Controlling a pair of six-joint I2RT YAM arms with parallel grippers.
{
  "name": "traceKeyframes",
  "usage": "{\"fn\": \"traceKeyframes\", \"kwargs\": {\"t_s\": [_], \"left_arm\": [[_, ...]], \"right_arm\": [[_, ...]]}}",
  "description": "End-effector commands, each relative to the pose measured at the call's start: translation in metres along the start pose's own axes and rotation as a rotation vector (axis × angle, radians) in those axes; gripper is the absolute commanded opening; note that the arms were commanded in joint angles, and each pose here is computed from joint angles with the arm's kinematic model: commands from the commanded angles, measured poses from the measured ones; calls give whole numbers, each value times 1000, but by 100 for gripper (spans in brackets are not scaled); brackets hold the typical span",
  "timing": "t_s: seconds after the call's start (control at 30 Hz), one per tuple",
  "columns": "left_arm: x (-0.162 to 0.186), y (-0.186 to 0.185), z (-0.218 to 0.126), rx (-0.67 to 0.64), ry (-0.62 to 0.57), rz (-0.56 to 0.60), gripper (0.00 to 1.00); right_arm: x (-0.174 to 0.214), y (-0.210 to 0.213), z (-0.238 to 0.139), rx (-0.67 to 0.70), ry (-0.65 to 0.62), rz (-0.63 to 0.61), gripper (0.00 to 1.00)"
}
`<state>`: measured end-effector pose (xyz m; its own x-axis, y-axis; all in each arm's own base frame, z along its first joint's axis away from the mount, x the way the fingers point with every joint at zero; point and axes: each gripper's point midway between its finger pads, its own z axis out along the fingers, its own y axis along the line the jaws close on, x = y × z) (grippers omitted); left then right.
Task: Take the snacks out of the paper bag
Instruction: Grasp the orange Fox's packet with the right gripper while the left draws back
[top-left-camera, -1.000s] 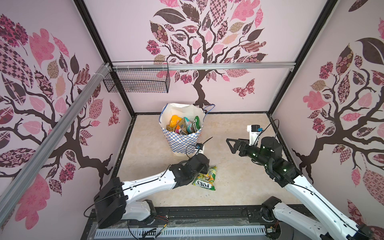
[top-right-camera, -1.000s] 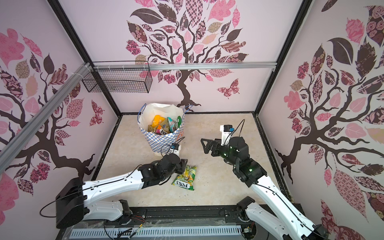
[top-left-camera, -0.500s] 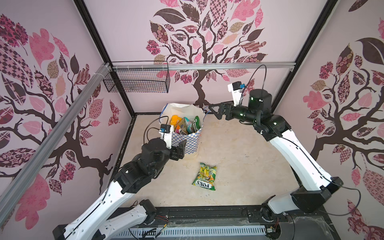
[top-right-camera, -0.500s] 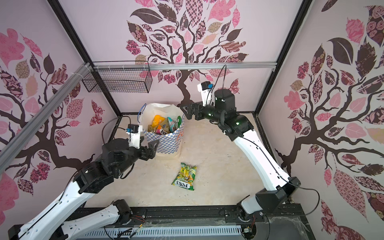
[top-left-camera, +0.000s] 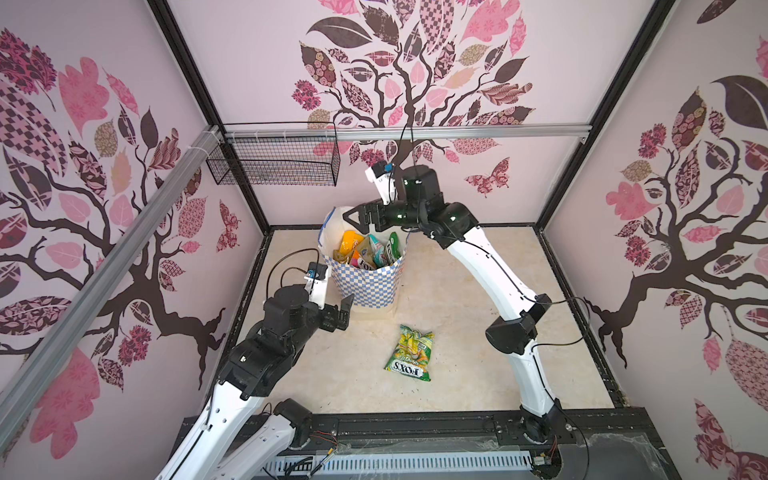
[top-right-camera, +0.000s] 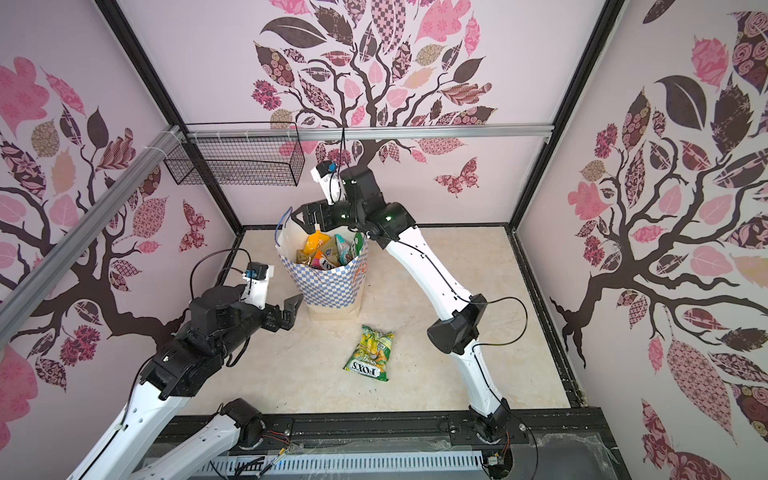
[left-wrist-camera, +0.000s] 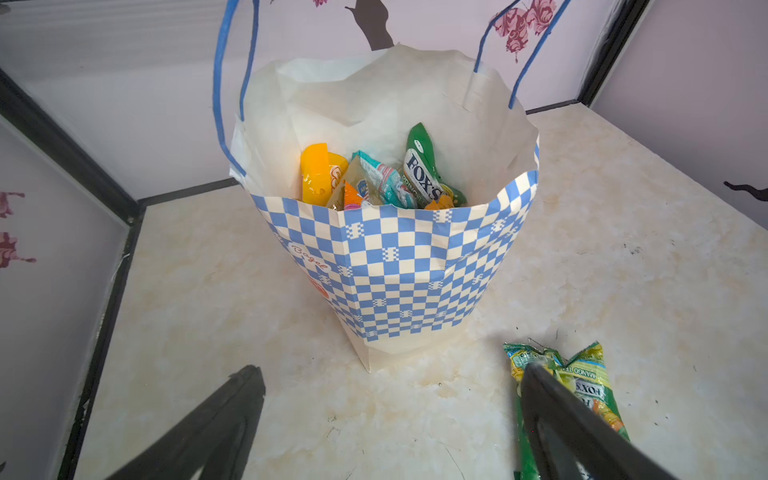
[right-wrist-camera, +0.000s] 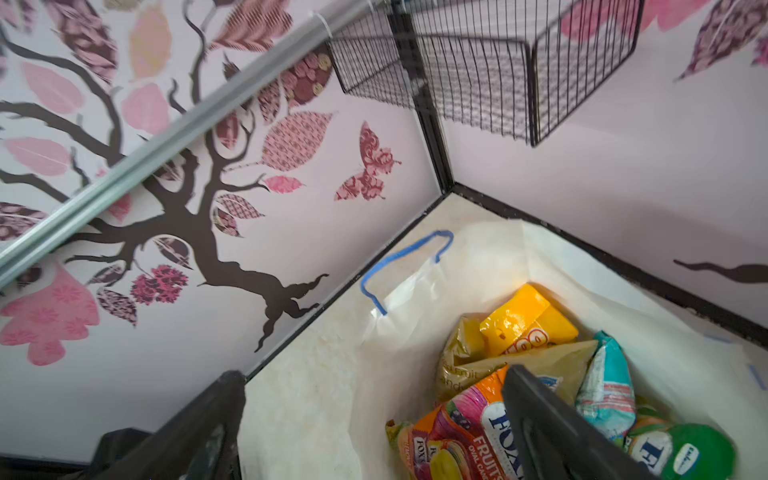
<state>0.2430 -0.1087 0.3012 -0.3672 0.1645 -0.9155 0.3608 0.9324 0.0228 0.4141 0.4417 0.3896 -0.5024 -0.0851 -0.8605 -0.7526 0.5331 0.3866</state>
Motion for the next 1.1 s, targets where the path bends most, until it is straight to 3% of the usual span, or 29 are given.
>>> {"fn": "traceKeyframes", "kwargs": {"t_s": [0.0,0.27,0.37,1.07], "left_arm": [[-8,-19,-7,116,-91,18,96],[-5,-14,-7,91,-84,45,96],[-4,-15,-5,93,-75,49,95],[1,-18,2,107,-44,68,93]], "right_arm": [[34,-37,35,71,68,9,97],[101,-75,81,132,229,26,96],[145,-96,101,162,325,43,97],[289,-119,135,223,657,38,97]]}}
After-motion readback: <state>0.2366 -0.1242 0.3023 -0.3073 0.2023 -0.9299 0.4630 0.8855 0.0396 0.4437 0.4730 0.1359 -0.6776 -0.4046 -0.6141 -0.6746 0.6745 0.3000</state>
